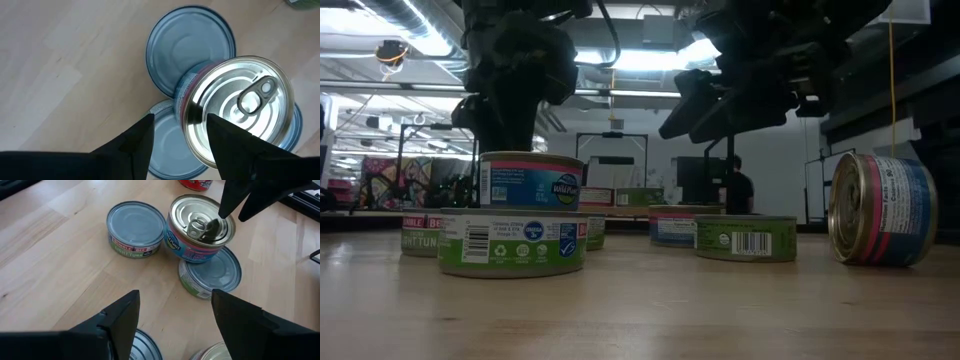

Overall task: Stack canned seafood by type on shelf
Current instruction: Put the blue-pink tuna can on the shelf

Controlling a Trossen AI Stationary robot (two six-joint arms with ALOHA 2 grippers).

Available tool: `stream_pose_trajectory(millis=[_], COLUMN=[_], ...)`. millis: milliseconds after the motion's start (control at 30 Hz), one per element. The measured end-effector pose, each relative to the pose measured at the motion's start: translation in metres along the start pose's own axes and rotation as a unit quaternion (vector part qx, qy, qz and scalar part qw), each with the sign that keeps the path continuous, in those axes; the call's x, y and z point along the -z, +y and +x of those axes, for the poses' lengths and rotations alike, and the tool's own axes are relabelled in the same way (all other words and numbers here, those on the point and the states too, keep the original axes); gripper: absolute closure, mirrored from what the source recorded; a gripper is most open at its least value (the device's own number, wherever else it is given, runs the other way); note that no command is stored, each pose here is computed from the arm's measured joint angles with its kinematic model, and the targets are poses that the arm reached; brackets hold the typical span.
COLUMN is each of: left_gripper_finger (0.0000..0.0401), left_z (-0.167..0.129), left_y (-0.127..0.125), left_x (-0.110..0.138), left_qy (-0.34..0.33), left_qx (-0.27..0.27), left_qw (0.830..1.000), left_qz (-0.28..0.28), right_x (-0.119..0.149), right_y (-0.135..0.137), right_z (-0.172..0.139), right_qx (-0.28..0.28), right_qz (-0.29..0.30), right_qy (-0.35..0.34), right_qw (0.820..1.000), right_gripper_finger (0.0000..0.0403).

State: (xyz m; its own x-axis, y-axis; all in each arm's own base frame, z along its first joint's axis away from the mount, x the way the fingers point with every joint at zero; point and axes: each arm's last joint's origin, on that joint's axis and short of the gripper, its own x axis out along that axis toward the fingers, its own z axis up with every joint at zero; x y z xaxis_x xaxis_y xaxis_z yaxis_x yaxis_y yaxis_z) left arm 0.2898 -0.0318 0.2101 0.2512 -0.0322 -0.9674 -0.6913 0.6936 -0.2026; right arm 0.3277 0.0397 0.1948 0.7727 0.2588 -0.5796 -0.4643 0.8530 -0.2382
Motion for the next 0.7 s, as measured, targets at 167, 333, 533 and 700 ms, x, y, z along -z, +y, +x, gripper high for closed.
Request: stream_pose_trajectory(millis=[167,333,533,700], left_gripper_finger=[0.0226,0.0226,0.0236,0.028], left_z=[0.0011,0.0057,0.0068,0.0067], left_y=[-0.0004,-0.0021,-0.0026,-0.0027], left_x=[0.0003,-0.0015,-0.0018,-0.0018], left_qy=[0.006,0.007,0.009,0.016], left_qx=[0.002,0.005,0.009,0.015], left_qw=[1.0,1.0,1.0,1.0], left_qz=[0.0,0.004,0.016,0.018], right_x=[0.0,0.0002,0.0001,0.0], right_y=[0.0,0.0001,0.0001,0.0], right_z=[0.0,0.0,0.0,0.0], right_qx=[0.0,-0.001,-0.001,0.0], right_qz=[0.0,0.0,0.0,0.0], right_qy=[0.0,0.001,0.001,0.001], right_qw=[1.0,1.0,1.0,1.0], right_gripper_finger=[0.0155,0.0155,0.0155,0.0155])
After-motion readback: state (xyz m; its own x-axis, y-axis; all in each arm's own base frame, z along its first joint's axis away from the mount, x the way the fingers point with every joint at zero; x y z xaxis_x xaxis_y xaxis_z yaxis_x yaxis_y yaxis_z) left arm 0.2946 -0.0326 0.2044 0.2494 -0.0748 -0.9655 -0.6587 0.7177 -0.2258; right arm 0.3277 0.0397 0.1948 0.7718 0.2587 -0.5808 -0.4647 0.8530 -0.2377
